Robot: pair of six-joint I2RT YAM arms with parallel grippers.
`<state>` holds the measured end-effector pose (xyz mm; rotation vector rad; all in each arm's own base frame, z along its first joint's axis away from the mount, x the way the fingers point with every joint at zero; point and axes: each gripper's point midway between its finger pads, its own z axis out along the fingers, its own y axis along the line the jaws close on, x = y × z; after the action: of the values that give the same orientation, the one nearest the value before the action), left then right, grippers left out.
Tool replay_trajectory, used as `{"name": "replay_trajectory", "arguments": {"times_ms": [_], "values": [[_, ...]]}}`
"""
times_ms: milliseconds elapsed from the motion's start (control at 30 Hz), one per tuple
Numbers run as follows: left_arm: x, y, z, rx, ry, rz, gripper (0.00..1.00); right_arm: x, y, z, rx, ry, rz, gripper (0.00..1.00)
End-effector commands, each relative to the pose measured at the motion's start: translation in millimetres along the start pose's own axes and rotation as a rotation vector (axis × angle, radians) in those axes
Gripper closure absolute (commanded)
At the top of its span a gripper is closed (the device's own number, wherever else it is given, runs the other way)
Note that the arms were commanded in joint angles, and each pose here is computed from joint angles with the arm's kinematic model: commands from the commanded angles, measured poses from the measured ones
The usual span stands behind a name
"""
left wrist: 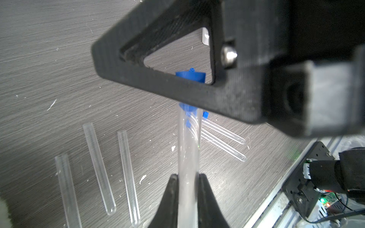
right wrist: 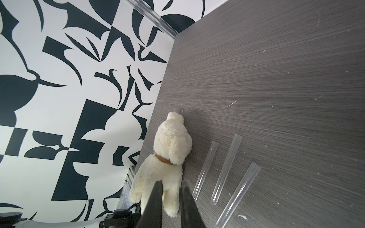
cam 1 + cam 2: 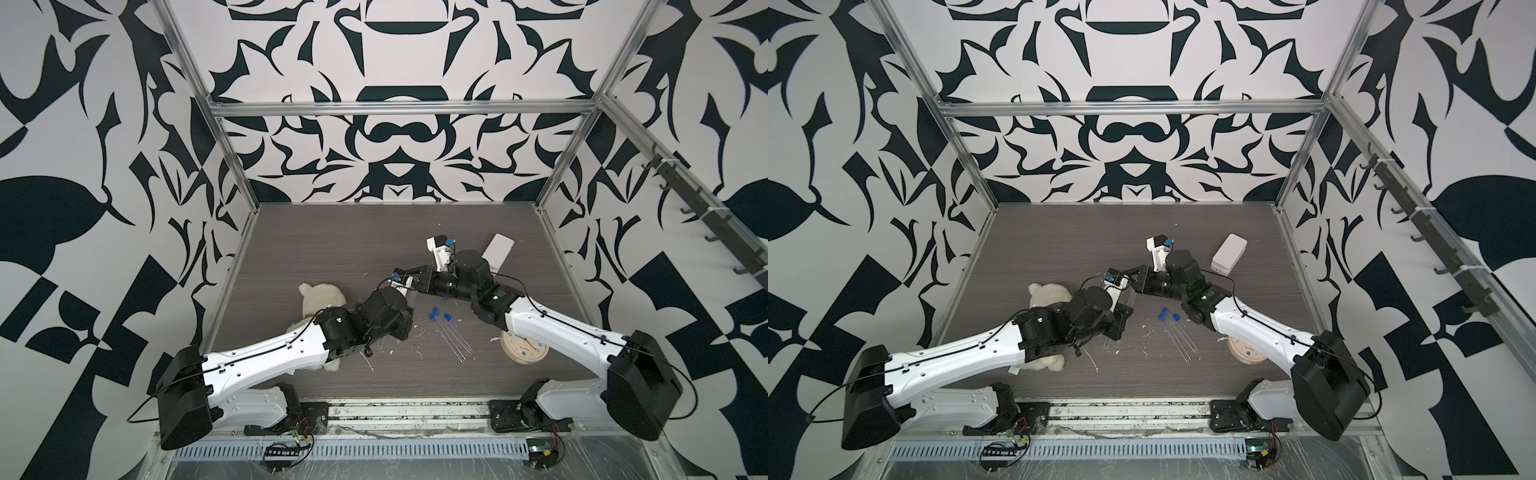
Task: Remove stoppers from test tubes
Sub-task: Open the stopper on the test tube.
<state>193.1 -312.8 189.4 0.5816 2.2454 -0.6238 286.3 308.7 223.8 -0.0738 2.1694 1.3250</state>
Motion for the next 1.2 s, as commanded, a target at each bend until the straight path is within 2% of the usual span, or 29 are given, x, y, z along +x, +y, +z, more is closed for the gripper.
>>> {"name": "replay_trajectory", "arguments": {"times_ms": [0,233,467,633,833,1167], "values": [[9,4,-1,-0.010,0.029,0.001,0.89,-20,15,-8,-0.008,-0.064,-0.065,0.95],[15,6,-7,-0.009,0.057,-0.011,0.89,-26,-2,-13,0.099,-0.097,-0.143,0.96],[17,9,-9,-0.016,0.056,-0.020,0.89,-28,-5,-13,0.121,-0.109,-0.155,0.97],[20,12,-8,-0.027,0.050,-0.018,0.89,-32,3,-17,0.087,-0.126,-0.136,0.99],[26,19,-5,-0.048,0.054,-0.012,0.89,-38,9,-22,-0.003,-0.130,-0.044,1.00],[26,19,-3,-0.053,0.053,-0.007,0.89,-33,9,-15,-0.076,-0.097,0.040,1.00]]}}
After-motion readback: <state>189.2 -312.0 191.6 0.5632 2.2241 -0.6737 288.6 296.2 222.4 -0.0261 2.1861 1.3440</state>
